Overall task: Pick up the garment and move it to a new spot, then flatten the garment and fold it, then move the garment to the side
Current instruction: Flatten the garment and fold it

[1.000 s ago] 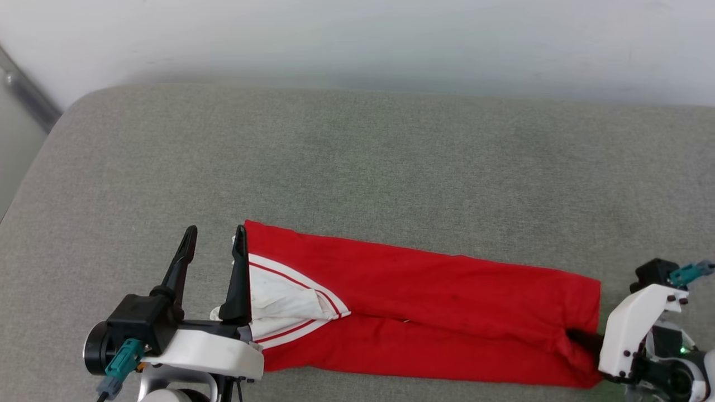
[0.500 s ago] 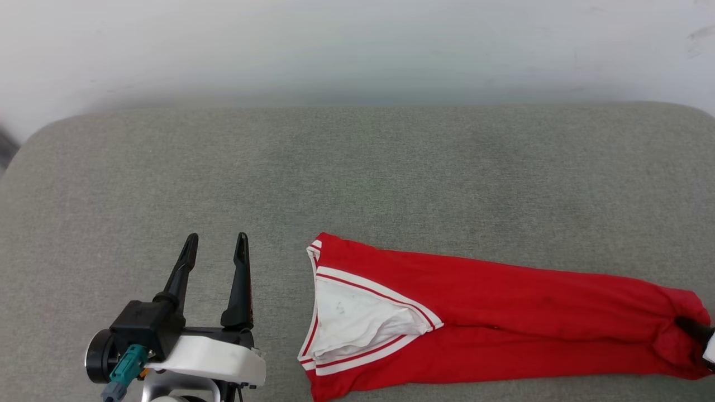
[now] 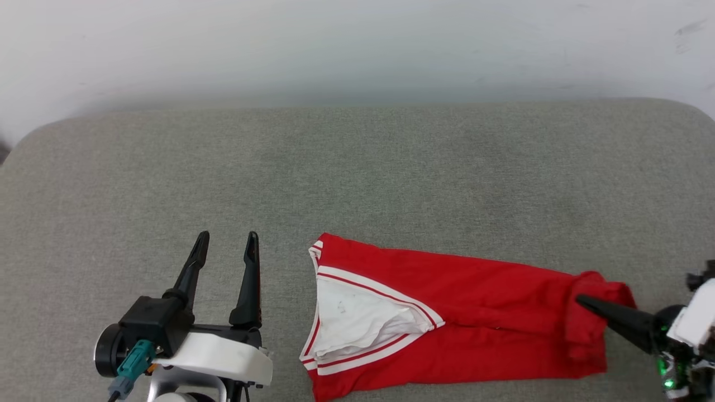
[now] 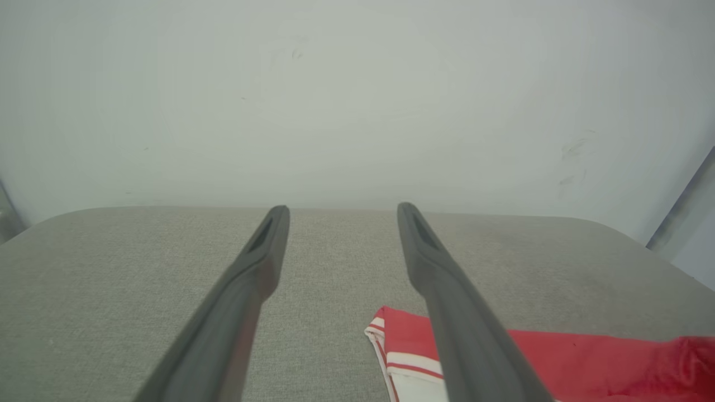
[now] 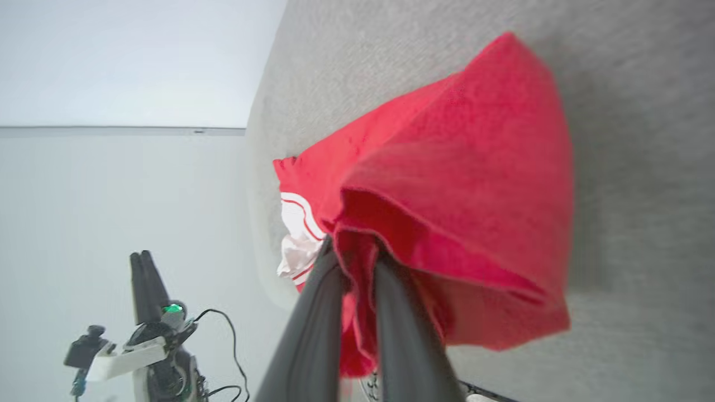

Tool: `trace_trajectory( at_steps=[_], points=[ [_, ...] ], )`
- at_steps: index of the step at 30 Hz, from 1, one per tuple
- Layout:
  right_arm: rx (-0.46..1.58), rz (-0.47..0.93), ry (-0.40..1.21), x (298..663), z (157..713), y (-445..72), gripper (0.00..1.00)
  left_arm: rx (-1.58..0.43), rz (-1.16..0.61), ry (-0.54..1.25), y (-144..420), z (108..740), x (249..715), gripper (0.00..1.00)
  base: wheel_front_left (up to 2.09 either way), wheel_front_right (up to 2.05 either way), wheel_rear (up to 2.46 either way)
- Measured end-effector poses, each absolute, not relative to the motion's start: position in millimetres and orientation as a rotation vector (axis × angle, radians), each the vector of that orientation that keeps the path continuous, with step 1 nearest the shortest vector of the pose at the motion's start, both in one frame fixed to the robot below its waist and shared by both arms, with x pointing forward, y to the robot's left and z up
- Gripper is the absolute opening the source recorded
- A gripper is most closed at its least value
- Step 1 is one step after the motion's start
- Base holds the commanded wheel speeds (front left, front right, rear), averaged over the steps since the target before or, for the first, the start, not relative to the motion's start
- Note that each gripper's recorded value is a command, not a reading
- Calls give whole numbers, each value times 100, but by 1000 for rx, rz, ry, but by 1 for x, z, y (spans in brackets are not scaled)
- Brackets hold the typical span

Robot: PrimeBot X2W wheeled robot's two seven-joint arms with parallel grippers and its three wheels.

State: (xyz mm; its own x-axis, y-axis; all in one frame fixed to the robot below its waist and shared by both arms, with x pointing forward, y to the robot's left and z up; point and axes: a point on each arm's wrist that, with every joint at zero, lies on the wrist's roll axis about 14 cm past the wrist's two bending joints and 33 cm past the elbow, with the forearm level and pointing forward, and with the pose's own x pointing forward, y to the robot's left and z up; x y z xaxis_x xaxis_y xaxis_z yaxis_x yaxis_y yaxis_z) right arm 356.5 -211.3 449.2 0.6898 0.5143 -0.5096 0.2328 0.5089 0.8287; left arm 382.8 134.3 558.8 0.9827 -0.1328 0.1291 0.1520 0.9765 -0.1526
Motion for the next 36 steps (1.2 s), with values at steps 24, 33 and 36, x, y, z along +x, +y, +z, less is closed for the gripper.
trace_trajectory(
  at_steps=[24, 33, 36],
  points=[
    [1079, 770, 1096, 372, 438, 37, 84, -165, -51, -70, 165, 539, 386, 100, 0, 0, 0],
    [813, 863, 1032, 369, 448, 54, 100, -167, -47, -67, 166, 536, 387, 100, 0, 0, 0],
    [591, 902, 954, 370, 453, 47, 100, -171, -57, -69, 162, 536, 389, 100, 0, 0, 0]
  ],
)
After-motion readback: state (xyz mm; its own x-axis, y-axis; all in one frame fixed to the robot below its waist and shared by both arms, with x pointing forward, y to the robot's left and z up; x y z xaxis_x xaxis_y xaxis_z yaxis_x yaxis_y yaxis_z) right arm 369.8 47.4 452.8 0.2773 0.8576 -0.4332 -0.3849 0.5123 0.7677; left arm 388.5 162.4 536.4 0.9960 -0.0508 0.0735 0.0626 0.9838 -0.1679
